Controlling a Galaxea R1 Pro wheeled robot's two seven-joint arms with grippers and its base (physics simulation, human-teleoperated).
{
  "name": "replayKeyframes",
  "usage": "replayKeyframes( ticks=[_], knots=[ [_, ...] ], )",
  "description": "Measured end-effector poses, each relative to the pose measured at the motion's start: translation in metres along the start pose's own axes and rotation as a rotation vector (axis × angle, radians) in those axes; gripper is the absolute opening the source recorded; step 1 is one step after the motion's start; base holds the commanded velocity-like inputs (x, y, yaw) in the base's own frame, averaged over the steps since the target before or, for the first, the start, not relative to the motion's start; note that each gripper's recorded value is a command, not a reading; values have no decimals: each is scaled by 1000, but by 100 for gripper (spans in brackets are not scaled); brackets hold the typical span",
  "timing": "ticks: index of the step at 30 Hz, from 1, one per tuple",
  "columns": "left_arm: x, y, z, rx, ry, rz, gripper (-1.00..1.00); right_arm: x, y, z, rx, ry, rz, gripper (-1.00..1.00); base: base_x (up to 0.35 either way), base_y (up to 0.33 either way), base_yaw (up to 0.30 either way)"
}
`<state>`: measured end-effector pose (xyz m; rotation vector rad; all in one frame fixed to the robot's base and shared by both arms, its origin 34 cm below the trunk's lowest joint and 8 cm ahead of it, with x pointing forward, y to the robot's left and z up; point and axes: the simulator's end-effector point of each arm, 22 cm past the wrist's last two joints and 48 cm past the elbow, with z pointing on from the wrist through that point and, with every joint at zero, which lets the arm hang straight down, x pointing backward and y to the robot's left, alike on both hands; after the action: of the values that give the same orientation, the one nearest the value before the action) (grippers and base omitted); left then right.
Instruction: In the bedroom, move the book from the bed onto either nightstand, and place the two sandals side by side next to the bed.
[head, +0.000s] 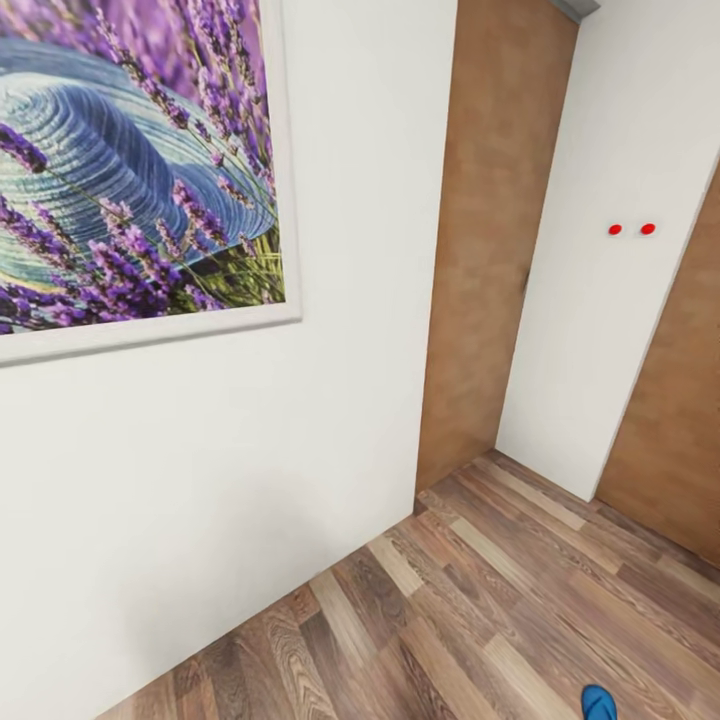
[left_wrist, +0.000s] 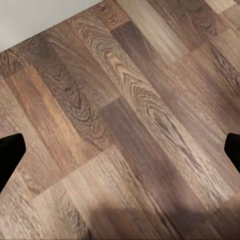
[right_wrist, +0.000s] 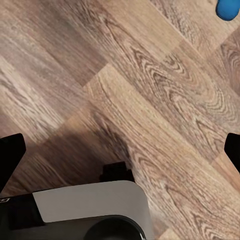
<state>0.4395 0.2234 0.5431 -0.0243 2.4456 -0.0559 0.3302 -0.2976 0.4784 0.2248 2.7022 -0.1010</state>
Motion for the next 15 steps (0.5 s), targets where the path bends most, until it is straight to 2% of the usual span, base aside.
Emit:
replayKeyframes(
  ticks=[6, 15],
  knots=[
    [1, 0, 0, 0, 1, 0, 100, 0, 0, 0, 0, 1, -1, 100, 17, 5, -115],
    [3, 0, 0, 0, 6, -1, 100, 2, 0, 0, 1, 6, -1, 100, 1, 0, -197]
  ],
)
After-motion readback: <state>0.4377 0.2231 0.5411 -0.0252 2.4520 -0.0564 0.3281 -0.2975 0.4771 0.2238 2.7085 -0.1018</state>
